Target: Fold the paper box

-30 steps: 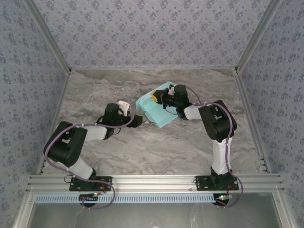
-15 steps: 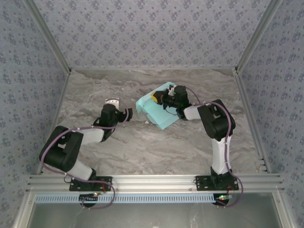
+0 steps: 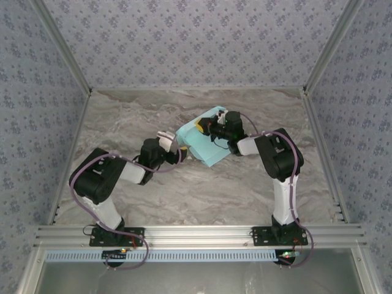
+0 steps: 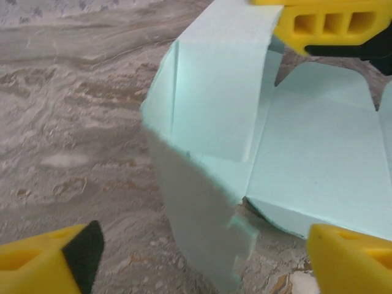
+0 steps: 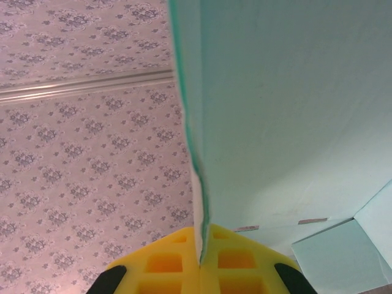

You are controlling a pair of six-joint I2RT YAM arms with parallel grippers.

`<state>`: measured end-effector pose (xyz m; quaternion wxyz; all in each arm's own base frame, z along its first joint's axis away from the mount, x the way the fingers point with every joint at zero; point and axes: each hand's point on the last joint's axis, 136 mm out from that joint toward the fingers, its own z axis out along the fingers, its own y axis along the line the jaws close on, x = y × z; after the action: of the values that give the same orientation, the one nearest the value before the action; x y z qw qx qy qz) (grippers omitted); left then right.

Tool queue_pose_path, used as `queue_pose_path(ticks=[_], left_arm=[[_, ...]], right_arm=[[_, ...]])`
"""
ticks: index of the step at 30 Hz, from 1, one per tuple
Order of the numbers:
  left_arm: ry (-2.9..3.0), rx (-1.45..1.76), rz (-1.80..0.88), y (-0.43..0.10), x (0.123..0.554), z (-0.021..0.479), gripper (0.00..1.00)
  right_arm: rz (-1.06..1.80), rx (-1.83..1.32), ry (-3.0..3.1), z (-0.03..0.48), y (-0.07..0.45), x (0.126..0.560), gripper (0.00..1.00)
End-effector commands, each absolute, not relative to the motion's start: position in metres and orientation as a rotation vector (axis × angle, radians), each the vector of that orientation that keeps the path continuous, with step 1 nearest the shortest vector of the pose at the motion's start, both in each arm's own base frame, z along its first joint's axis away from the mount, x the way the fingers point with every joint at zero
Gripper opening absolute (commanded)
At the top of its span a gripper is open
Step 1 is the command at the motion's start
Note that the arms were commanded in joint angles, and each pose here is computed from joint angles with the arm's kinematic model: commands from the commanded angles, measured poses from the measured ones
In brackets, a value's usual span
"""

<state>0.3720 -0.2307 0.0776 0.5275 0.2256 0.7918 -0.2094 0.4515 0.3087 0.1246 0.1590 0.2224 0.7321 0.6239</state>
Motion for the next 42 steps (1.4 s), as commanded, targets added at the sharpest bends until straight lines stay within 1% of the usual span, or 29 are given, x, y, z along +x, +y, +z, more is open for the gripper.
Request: queue_pose_path(ticks=[1,5,8,11,12,16,21,24,27,31,32,34,35,37,42], left_arm=[[1.785,0.599,-0.587,-0.249,0.375,0.1,0.82],[1.689,0.666,-0.635,-0.253,0.355,0.11,0.83],[1.652,0.703,-0.666,-0.251,0.341,0.114,0.87],[1.721,0.645,-0.541,-0.229,0.346,0.105,0.89],[1.741,0.576,-0.484,-0.215,0.352,0.102,0.9],[1.711,0.395,-0.519,-0.186,0.364,0.114,0.9],[1.73,0.388,-0.468,-0.182,0.375,0.114,0.9],[1.771,0.401,-0.509,-0.188,0.382,0.112,0.84],[1.765,0.491,-0.577,-0.206,0.379,0.112,0.77],[1.784,0.511,-0.596,-0.216,0.382,0.111,0.69],[1.787,0.522,-0.61,-0.22,0.382,0.111,0.64],[1.793,0.581,-0.672,-0.233,0.381,0.109,0.49],[1.795,0.605,-0.698,-0.239,0.38,0.107,0.44],[1.791,0.631,-0.732,-0.249,0.377,0.102,0.43],[1.775,0.65,-0.772,-0.26,0.373,0.097,0.44]], right_arm=[[1.756,0.645,2.138,0.103,0.305,0.446,0.0],[1.761,0.654,2.131,0.102,0.302,0.444,0.0],[1.757,0.658,2.137,0.099,0.3,0.442,0.0],[1.755,0.663,2.14,0.096,0.297,0.443,0.0],[1.756,0.662,2.138,0.096,0.297,0.443,0.0],[1.77,0.653,2.133,0.099,0.298,0.442,0.0],[1.772,0.649,2.149,0.097,0.297,0.442,0.0],[1.77,0.651,2.15,0.096,0.297,0.442,0.0],[1.777,0.64,2.147,0.098,0.301,0.443,0.0],[1.784,0.63,2.146,0.101,0.304,0.442,0.0],[1.785,0.63,2.143,0.101,0.304,0.442,0.0],[1.786,0.629,2.141,0.102,0.304,0.441,0.0],[1.786,0.633,2.142,0.101,0.304,0.441,0.0],[1.789,0.635,2.141,0.102,0.304,0.441,0.0],[1.792,0.64,2.135,0.102,0.305,0.438,0.0]])
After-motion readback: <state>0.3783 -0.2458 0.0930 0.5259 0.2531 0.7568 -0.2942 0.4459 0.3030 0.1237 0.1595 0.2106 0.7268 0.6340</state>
